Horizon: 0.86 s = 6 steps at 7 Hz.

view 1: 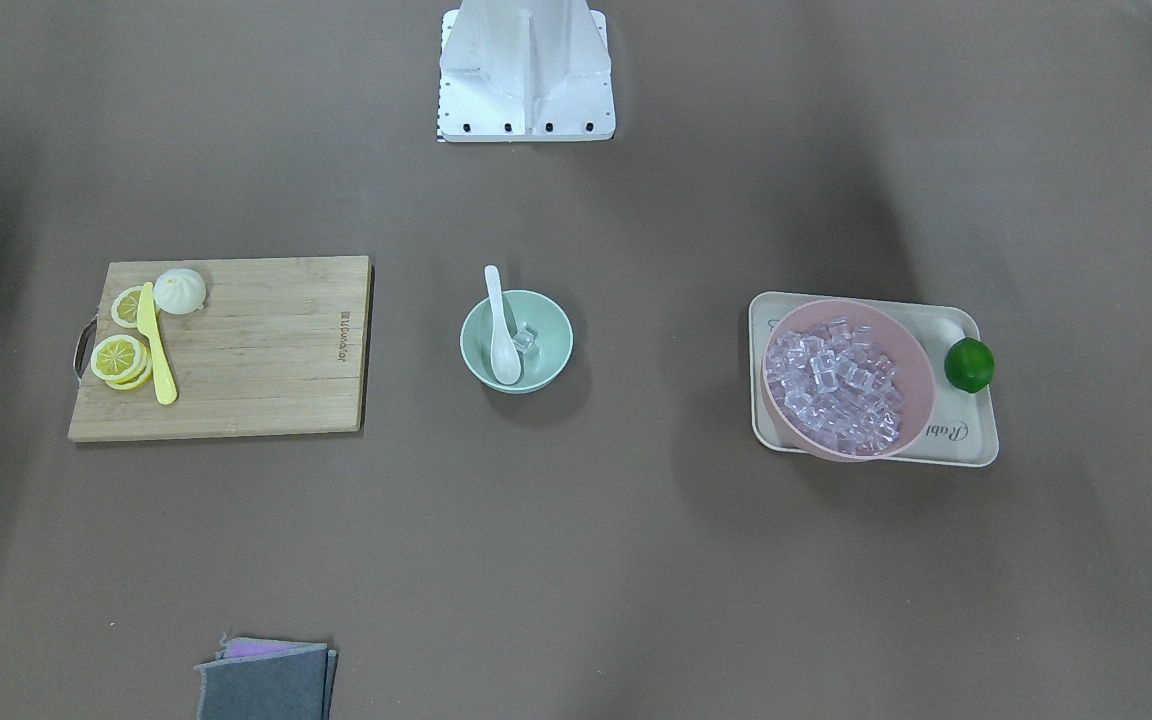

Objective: Put spoon and ice into bowl

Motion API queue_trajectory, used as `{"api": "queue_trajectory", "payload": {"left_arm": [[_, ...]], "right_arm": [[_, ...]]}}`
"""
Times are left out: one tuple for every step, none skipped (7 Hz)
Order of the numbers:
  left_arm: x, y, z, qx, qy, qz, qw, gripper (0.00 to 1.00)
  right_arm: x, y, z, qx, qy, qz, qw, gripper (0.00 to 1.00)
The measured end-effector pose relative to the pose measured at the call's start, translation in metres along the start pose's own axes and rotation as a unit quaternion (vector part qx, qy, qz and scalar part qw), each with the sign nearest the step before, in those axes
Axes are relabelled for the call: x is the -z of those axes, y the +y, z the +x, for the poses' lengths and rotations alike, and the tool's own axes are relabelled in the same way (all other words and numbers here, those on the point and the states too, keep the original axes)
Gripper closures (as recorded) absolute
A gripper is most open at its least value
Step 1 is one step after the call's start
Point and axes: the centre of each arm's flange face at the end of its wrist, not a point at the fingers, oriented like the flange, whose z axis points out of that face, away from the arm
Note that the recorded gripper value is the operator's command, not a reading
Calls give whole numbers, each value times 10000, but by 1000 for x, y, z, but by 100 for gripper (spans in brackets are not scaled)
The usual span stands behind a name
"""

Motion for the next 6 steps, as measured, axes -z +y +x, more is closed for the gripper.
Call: {"api": "queue_trajectory", "payload": {"left_arm": [[15, 4, -2, 176, 116, -26, 9998, 2], [27, 12, -4, 337, 209, -71, 9992, 2], [32, 15, -6, 478, 226, -160, 9985, 2], [34, 11, -6, 535, 179, -264, 9981, 2], [39, 1, 1, 418, 38, -362, 9985, 2], [47, -11, 14, 194, -157, -494, 9985, 2]], "right_arm": [[-5, 14, 17, -137, 5, -76, 9999, 0], [-10, 24, 25, -227, -27, -140, 9996, 0], [-13, 30, 29, -290, -99, -184, 9994, 0], [-14, 32, 29, -336, -154, -196, 9991, 0], [-13, 33, 31, -365, -169, -192, 9990, 0], [-12, 33, 31, -372, -168, -178, 9990, 0]]}}
